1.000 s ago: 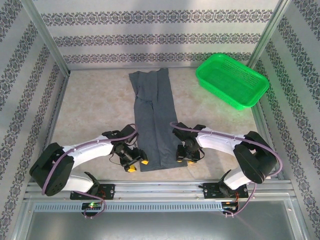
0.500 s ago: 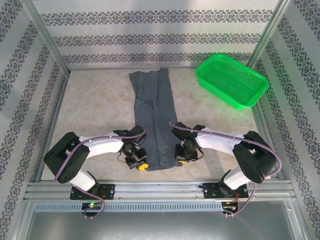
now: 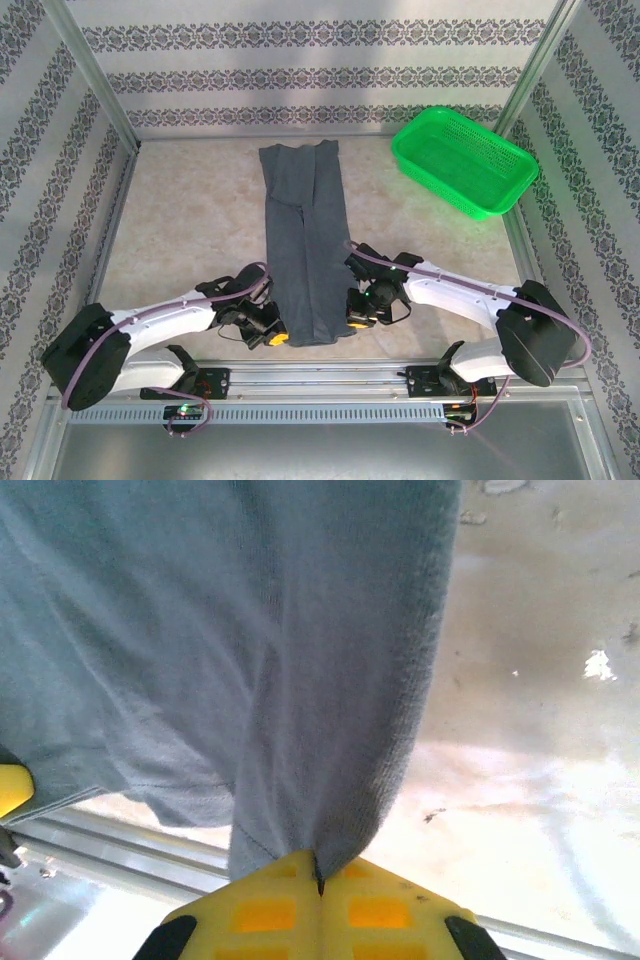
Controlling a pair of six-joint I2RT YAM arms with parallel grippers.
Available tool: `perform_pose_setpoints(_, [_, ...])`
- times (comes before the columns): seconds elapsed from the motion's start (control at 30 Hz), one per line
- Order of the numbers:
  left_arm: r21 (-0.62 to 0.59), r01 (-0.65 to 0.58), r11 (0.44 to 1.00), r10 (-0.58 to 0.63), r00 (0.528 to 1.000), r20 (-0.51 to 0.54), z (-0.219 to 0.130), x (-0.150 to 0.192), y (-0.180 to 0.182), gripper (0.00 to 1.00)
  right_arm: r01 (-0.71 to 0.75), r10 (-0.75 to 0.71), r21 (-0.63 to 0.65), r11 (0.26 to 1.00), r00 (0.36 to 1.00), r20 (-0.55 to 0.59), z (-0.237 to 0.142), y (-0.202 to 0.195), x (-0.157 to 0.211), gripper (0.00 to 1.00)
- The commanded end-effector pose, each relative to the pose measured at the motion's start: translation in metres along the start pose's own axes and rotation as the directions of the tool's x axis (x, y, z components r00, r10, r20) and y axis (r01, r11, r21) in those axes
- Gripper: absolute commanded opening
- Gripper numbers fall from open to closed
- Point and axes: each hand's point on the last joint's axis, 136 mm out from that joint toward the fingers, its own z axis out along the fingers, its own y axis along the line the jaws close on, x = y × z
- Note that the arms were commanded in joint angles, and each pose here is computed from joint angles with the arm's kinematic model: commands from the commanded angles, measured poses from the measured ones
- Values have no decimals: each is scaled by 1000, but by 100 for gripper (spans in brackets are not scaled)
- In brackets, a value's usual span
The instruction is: Fold and stack the t-shirts
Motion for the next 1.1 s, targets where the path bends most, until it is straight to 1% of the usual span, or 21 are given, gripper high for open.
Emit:
perform_pose_setpoints(0.0, [78, -7, 997, 7, 1000, 4, -8, 1, -23, 0, -13, 13, -16, 1000, 1000, -23, -10, 12, 4, 0])
perform_pose_setpoints(0.07, [77, -17, 997, 14, 999, 45, -20, -7, -29, 0, -17, 17, -13, 1000, 1000, 0, -16, 14, -4, 0])
perform_pose_setpoints(0.17, [103, -23, 994, 8, 989, 147, -45, -24, -41, 0, -36, 38, -39, 999, 998, 50, -26, 22, -21, 0])
perform_pose_setpoints(0.27, [183, -11, 983, -28, 977, 211, -63, -47, -60, 0, -56, 64, -84, 995, 993, 102, -37, 34, -45, 0])
perform_pose_setpoints(0.4, [285, -8, 958, -74, 958, 277, -82, -86, -91, 0, -78, 98, -119, 990, 980, 175, -52, 47, -89, 0])
perform_pose_setpoints(0.6, [359, -45, 932, -101, 921, 377, -115, -152, -135, 0, -105, 151, -186, 977, 956, 251, -71, 64, -166, 0])
perform_pose_setpoints(0.73, [370, -49, 928, -115, 906, 408, -127, -193, -152, 0, -108, 165, -207, 972, 946, 279, -80, 75, -213, 0])
perform_pose_setpoints(0.93, [401, -41, 915, -138, 902, 409, -128, -249, -171, 0, -128, 199, -242, 962, 935, 294, -82, 83, -274, 0])
perform_pose_setpoints(1.07, [397, -35, 917, -142, 902, 408, -123, -289, -179, 0, -174, 246, -272, 946, 934, 260, -70, 81, -308, 0])
